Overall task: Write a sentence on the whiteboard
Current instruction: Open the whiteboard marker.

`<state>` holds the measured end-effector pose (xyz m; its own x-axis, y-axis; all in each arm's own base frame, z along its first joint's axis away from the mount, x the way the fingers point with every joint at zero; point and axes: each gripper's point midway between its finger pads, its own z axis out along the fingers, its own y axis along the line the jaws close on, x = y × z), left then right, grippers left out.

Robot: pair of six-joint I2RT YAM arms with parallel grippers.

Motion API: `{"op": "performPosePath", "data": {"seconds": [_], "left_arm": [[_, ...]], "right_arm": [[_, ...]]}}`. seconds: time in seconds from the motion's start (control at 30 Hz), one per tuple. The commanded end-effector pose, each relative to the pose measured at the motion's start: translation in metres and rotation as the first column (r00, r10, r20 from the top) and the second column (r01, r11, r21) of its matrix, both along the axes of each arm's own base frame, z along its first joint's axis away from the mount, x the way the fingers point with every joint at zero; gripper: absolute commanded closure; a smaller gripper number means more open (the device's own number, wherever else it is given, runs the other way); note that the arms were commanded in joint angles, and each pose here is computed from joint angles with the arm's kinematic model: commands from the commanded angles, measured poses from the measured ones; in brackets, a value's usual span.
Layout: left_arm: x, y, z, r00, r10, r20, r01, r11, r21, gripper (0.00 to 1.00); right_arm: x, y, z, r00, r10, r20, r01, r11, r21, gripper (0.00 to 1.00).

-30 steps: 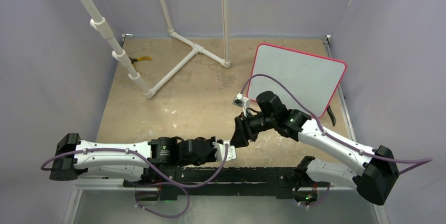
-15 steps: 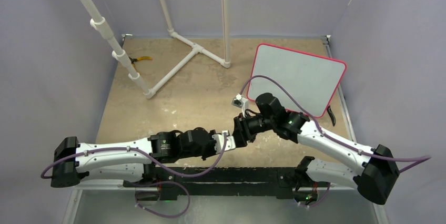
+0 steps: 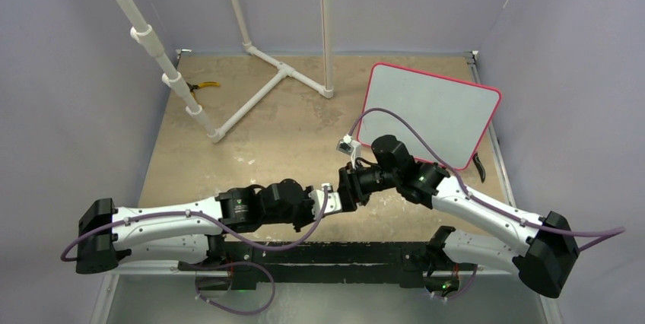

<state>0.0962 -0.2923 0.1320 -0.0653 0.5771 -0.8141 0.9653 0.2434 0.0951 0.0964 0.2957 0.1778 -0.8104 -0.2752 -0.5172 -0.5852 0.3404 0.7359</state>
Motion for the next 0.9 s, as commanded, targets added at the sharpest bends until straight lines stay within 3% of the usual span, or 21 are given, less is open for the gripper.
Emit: {"op": "performPosePath", "data": {"seconds": [0.0, 0.57, 0.73, 0.87], "left_arm": [[0.0004, -0.0171, 0.0261, 1.0, -0.004, -0.028, 0.001, 0.996, -0.094, 1.0], [0.0045, -0.0205, 0.0331, 0.994, 0.009, -0.109, -0.026, 0.988, -0.154, 1.0], [0.0043, -0.0213, 0.0331, 0.993, 0.007, -0.118, -0.025, 0.987, -0.156, 1.0], [0.0046, -0.021, 0.0327, 0.993, 0.004, -0.115, -0.022, 0.988, -0.155, 1.0]], "right_arm": [[0.0027, 0.0042, 0.0112, 0.999, -0.006, 0.037, 0.005, 0.999, 0.048, 0.53], [0.0031, 0.0018, 0.008, 0.999, -0.012, 0.041, 0.011, 0.999, 0.033, 0.6], [0.0043, 0.0017, 0.0084, 0.999, -0.018, 0.046, 0.016, 0.999, 0.032, 0.7], [0.0075, 0.0008, 0.0078, 0.998, -0.034, 0.058, 0.032, 0.999, 0.022, 0.89]]}}
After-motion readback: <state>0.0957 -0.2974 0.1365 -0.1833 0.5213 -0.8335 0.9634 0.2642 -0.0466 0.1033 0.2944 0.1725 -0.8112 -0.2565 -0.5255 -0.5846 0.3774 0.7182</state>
